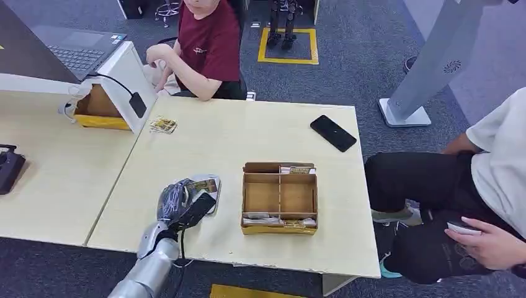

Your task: Pass the card to the sensor for recognition and then transmit it.

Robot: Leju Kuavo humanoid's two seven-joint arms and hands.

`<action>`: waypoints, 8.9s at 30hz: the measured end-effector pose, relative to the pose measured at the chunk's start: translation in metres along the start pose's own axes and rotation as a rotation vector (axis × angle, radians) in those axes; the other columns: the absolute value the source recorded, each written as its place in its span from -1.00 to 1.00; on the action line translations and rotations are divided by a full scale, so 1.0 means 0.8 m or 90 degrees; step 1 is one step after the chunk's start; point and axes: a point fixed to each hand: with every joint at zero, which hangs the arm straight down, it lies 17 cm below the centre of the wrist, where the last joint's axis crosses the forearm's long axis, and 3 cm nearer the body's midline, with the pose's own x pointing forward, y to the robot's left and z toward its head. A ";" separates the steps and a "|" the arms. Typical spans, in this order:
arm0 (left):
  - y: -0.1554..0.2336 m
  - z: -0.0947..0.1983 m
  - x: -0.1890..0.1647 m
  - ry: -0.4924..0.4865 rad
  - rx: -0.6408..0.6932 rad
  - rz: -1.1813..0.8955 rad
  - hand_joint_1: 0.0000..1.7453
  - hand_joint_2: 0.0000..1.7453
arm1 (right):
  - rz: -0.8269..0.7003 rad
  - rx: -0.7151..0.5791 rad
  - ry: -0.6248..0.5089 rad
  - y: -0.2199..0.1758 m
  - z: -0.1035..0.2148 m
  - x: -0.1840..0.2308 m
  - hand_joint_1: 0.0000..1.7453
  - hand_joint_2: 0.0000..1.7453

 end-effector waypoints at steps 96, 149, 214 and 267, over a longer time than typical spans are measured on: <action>0.188 -0.037 0.044 -0.076 0.307 0.245 -1.00 1.00 | 0.012 0.007 0.017 0.002 0.000 -0.008 -1.00 -1.00; -0.033 0.142 0.345 -0.539 0.129 -0.274 -1.00 1.00 | -0.068 0.011 0.057 0.003 0.000 -0.019 -1.00 -1.00; -0.031 0.093 0.294 -0.473 0.078 -0.213 -1.00 1.00 | -0.074 0.011 0.060 0.003 0.000 -0.020 -1.00 -1.00; -0.039 0.092 0.278 -0.465 0.037 -0.220 1.00 1.00 | -0.074 0.011 0.054 0.003 0.000 -0.018 -1.00 -1.00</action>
